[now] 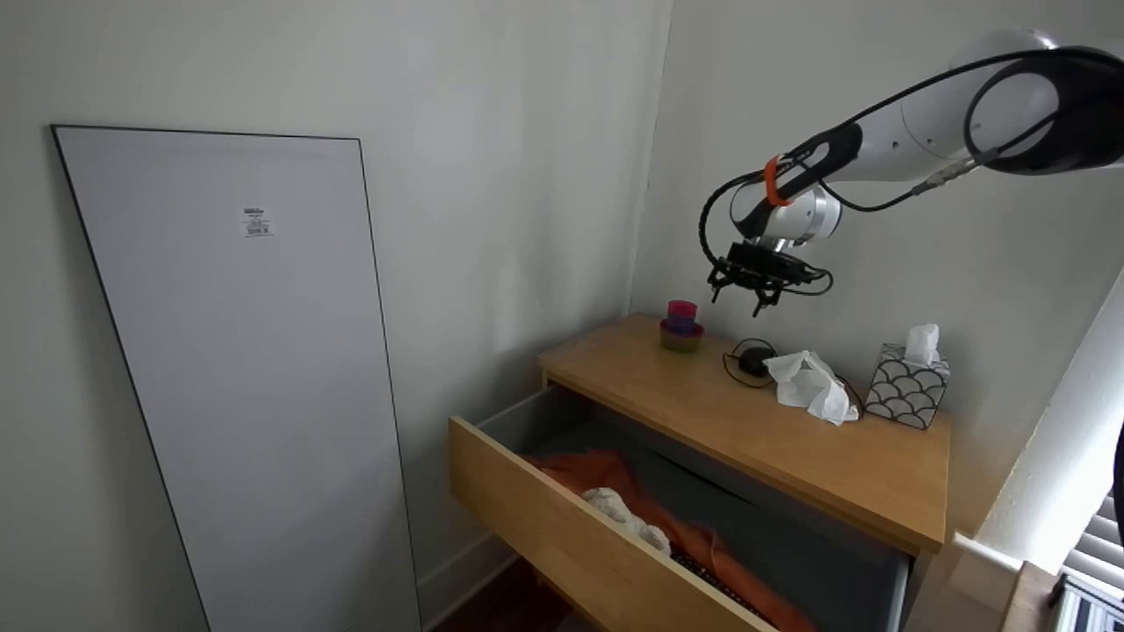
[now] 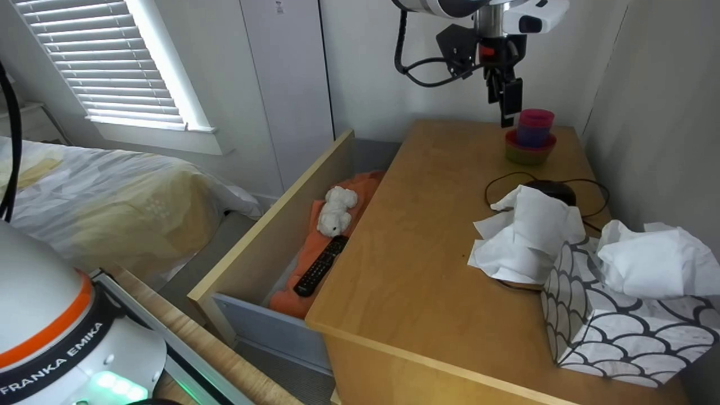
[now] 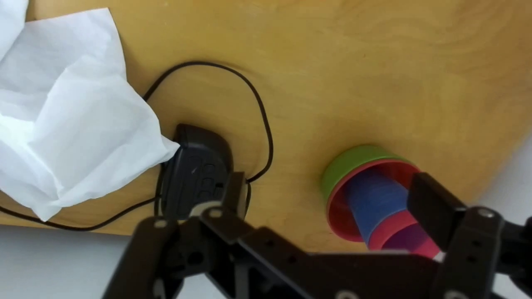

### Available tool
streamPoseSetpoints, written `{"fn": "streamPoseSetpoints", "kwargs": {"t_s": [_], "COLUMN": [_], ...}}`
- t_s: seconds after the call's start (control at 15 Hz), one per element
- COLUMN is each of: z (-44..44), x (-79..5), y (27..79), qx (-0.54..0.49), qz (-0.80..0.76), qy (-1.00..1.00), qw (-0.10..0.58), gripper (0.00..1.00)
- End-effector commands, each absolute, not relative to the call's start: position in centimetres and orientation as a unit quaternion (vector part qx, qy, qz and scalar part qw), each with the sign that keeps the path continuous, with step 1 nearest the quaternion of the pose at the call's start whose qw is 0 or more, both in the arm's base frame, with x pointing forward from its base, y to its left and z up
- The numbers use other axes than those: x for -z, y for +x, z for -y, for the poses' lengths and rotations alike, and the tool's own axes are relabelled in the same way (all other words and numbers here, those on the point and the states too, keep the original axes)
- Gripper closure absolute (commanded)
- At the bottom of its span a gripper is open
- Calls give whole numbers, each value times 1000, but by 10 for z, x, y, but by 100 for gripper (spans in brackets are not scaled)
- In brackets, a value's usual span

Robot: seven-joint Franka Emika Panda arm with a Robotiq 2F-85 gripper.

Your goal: Move the green bowl with its content forward

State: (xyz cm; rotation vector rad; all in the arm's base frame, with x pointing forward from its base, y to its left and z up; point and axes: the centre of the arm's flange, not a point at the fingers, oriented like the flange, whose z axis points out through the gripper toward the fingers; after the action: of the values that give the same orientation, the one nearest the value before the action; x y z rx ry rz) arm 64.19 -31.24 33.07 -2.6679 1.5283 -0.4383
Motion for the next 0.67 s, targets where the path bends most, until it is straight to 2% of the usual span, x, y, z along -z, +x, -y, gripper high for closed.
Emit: {"fn": "streamPoseSetpoints", "kwargs": {"t_s": [0.0, 0.6], "z": [326, 345], "x": [-298, -245], "y": [661, 696], "qx": [147, 173], "qz": [-509, -545], "qy": [-848, -820], "qw": [13, -7], "gripper": [0, 0]}}
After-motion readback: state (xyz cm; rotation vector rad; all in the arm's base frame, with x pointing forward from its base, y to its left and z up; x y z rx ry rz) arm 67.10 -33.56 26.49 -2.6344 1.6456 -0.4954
